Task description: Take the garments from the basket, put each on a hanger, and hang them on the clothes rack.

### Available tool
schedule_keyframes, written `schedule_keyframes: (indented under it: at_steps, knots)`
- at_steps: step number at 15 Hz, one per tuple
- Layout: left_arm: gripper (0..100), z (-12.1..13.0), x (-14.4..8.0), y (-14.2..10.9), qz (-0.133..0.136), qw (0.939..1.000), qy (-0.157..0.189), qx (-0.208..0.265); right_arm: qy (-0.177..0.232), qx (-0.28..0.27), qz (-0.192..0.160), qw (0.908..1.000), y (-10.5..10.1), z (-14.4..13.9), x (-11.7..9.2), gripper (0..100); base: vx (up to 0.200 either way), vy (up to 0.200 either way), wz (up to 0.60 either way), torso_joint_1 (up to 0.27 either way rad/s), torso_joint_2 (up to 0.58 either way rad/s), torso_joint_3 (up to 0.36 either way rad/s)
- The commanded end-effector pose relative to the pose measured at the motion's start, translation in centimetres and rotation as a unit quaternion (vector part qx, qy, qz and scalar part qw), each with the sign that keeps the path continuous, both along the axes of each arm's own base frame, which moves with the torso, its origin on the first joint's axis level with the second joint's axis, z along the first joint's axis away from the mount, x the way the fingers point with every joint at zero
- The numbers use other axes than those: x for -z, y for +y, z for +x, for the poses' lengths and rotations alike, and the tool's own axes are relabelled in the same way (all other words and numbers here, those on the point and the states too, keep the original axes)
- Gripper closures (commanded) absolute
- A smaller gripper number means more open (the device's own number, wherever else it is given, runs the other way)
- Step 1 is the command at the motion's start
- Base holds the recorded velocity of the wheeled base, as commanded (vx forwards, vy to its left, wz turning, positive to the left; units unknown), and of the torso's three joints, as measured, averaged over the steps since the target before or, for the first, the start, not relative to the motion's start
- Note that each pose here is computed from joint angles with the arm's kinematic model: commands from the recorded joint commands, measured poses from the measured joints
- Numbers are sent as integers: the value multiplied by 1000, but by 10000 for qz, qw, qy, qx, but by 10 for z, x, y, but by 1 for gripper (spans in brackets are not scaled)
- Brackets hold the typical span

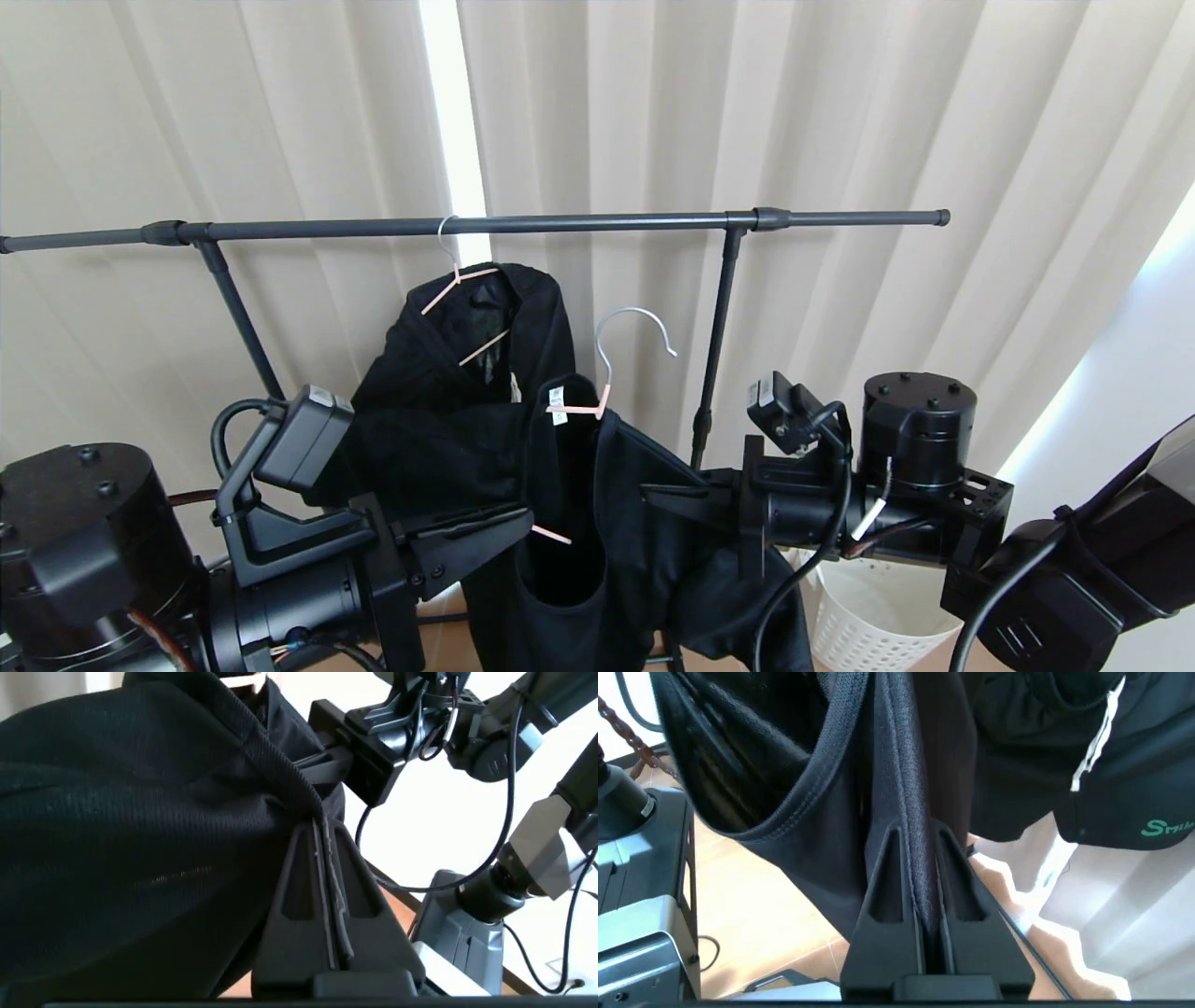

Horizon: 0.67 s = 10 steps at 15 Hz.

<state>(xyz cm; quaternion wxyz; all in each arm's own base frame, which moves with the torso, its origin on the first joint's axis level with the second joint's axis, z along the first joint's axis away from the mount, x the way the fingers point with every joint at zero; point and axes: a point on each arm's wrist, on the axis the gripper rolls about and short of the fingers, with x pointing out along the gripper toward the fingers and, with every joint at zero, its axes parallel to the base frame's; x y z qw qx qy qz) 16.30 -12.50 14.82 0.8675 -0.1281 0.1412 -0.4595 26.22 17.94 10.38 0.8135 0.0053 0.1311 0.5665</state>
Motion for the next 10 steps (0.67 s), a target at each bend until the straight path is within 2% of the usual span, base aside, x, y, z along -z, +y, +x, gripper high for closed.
schedule_keyframes:
  at_steps: [1, 6, 10]
  knots:
    - [0, 2, 3, -1, 44, 10000, 48, -55, -11, -2, 2, 10000, -1, -1, 1, 100, 0, 0, 0, 0, 0, 0]
    - [0, -2, -1, 1, 73, 9998, -163, -51, -24, -2, 10, 10000, 0, -1, 1, 100, 0, 0, 0, 0, 0, 0]
    - [0, -9, -15, 7, -102, 9988, -469, -76, -10, -2, 4, 10000, -1, 0, 2, 100, 0, 0, 0, 0, 0, 0]
